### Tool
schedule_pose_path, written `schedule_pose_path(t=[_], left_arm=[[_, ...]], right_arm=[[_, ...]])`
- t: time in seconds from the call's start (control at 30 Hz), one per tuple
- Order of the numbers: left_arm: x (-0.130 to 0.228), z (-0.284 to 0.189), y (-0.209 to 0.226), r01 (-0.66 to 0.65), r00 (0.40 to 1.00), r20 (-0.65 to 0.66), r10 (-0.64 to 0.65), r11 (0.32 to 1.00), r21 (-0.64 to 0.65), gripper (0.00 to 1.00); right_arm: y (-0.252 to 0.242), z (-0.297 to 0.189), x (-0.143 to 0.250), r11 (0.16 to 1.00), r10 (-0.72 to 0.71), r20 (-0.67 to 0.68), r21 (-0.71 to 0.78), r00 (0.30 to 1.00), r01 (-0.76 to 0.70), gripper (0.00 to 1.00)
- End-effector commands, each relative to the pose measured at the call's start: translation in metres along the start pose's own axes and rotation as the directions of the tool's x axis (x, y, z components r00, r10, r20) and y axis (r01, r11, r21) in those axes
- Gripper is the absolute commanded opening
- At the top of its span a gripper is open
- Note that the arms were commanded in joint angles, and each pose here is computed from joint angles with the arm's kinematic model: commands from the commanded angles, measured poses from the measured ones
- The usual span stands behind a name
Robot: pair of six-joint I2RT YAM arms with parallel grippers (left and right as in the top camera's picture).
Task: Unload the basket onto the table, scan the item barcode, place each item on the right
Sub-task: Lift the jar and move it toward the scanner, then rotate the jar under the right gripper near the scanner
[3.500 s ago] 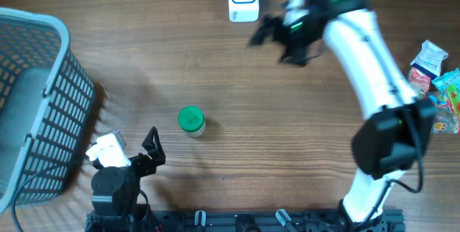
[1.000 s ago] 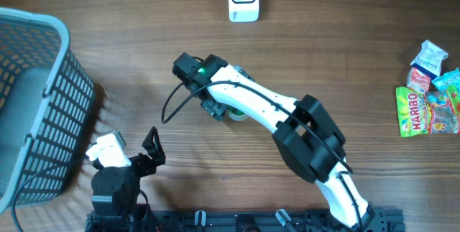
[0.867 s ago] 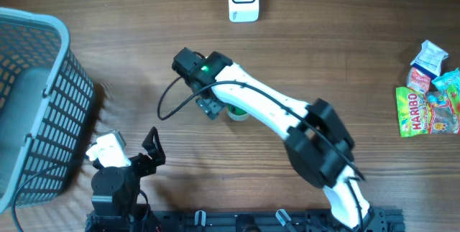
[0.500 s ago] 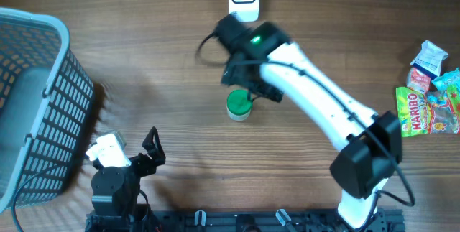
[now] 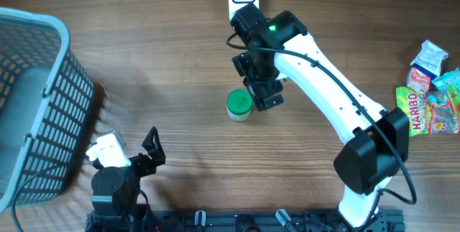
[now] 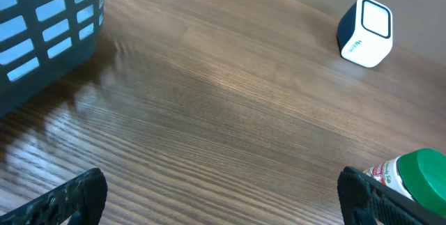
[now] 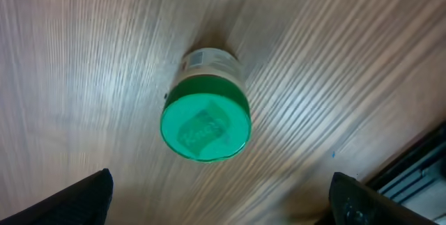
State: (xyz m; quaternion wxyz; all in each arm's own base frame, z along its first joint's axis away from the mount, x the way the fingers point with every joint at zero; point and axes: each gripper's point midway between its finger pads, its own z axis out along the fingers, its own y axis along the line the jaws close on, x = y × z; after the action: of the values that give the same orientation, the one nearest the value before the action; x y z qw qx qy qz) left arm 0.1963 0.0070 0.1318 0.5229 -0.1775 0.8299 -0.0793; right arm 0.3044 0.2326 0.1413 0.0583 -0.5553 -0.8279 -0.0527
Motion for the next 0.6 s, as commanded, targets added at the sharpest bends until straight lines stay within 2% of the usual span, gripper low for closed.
schedule_pose_path(t=[0.0,0.17,0.57], left_arm=[[0.000,0.000,-0.002,0.005,1.000,0.001,-0.005,1.000,0.015,1.00],[0.000,0.000,-0.002,0.005,1.000,0.001,-0.005,1.000,0.015,1.00],[0.000,0.000,-0.002,0.005,1.000,0.001,-0.005,1.000,0.015,1.00]], right_arm=[[-0.003,0.011,0.002,0.993,0.118,-0.005,0.018,0.993,-0.118,1.00],[0.007,0.046,-0.001,0.994,0.112,-0.005,0.021,0.994,-0.112,1.00],[0.004,0.080,0.016,0.997,0.020,-0.013,0.075,1.000,-0.019,1.00]])
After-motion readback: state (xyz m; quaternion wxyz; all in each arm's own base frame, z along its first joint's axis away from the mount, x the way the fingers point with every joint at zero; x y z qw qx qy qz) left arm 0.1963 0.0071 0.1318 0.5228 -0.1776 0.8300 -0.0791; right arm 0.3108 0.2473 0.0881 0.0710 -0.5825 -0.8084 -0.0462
